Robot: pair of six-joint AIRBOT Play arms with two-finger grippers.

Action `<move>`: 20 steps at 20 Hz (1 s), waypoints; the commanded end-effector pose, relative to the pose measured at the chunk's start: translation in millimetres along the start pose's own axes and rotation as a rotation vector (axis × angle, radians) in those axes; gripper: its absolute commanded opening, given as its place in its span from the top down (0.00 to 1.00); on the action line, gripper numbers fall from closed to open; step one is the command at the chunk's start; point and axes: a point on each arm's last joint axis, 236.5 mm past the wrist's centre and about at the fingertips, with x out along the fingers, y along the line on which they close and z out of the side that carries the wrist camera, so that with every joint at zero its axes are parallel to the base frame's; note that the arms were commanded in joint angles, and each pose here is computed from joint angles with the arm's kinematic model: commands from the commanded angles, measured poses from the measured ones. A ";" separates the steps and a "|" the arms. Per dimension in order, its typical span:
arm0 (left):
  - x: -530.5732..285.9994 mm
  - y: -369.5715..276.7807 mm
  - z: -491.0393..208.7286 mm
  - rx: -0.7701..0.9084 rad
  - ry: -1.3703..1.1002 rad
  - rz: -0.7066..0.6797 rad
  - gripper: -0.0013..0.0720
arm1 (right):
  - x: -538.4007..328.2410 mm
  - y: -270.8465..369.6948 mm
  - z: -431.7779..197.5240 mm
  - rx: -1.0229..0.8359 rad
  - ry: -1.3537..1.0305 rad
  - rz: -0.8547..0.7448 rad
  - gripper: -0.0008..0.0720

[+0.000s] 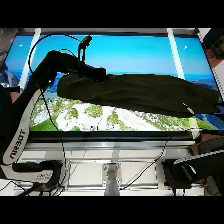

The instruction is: Fold the clothes and pants, and hang the long-sleeved shirts on hangers.

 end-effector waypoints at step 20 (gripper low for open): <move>158.3 -111.5 -31.9 -0.120 -0.096 -0.129 0.97 | 28.1 55.0 -13.0 -0.147 0.069 0.049 0.94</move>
